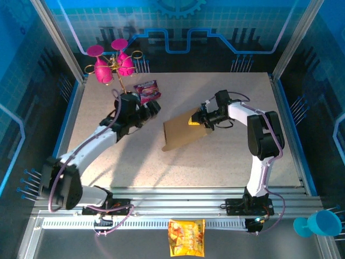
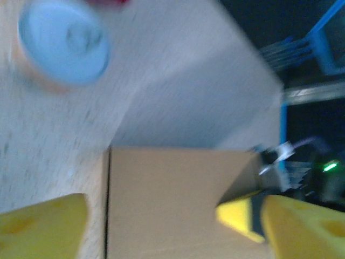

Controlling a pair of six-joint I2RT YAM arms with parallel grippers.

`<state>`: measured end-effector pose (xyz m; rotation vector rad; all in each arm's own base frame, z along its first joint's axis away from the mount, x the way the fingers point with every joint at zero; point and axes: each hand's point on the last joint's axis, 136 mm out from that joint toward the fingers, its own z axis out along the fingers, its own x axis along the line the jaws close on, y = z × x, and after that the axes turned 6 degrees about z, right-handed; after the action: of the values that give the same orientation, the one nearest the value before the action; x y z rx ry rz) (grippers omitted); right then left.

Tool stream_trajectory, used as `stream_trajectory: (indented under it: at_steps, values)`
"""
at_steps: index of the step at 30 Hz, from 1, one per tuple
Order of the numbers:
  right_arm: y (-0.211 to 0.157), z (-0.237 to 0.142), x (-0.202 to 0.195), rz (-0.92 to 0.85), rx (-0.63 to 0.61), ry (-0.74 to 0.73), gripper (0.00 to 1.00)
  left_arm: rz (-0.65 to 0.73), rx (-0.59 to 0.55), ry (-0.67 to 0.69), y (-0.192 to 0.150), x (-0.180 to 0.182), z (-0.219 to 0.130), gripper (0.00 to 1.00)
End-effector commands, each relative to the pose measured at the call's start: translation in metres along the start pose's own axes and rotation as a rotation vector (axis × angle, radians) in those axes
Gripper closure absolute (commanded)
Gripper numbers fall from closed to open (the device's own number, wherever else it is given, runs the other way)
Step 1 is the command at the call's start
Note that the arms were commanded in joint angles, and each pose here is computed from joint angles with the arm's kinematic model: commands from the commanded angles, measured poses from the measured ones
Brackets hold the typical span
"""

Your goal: Fold the paper box

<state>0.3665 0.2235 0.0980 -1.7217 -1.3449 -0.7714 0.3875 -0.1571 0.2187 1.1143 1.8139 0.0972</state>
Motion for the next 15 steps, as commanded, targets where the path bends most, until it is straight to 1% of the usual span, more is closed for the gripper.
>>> stream_trajectory:
  at_steps: [1,2,3,4,5,6,9,10,12,14,15]
  values:
    - [-0.002,-0.022,0.020,0.096,-0.032,0.077,0.84,-0.028,-0.185,0.141,0.049,0.011,-0.025,0.01]
    - [0.000,-0.028,0.024,0.115,-0.045,0.095,0.84,-0.081,-0.205,0.151,0.054,0.014,-0.028,0.01]
    - [0.001,-0.033,0.029,0.142,-0.056,0.121,0.84,-0.128,-0.212,0.121,0.058,0.014,-0.028,0.01]
    - [0.004,-0.039,0.035,0.167,-0.069,0.155,0.84,-0.185,-0.205,0.082,0.058,0.014,-0.026,0.02]
    - [0.006,-0.044,0.041,0.188,-0.080,0.182,0.84,-0.231,-0.184,0.055,0.054,0.015,-0.023,0.06]
    - [0.007,-0.047,0.046,0.237,-0.086,0.209,0.84,-0.278,-0.148,0.041,0.048,0.016,-0.017,0.11]
    - [0.015,-0.058,0.068,0.274,-0.107,0.303,0.83,-0.397,-0.006,0.056,0.019,0.026,0.001,0.18]
    - [0.016,-0.059,0.075,0.285,-0.103,0.326,0.83,-0.434,0.041,0.061,0.010,0.027,0.006,0.19]
    - [0.016,-0.060,0.086,0.302,-0.093,0.356,0.83,-0.482,0.094,0.080,0.001,0.028,0.012,0.19]
    - [0.015,-0.060,0.093,0.320,-0.082,0.373,0.83,-0.514,0.120,0.114,-0.003,0.029,0.015,0.16]
    - [0.015,-0.059,0.096,0.326,-0.076,0.383,0.83,-0.542,0.139,0.122,-0.005,0.029,0.017,0.16]
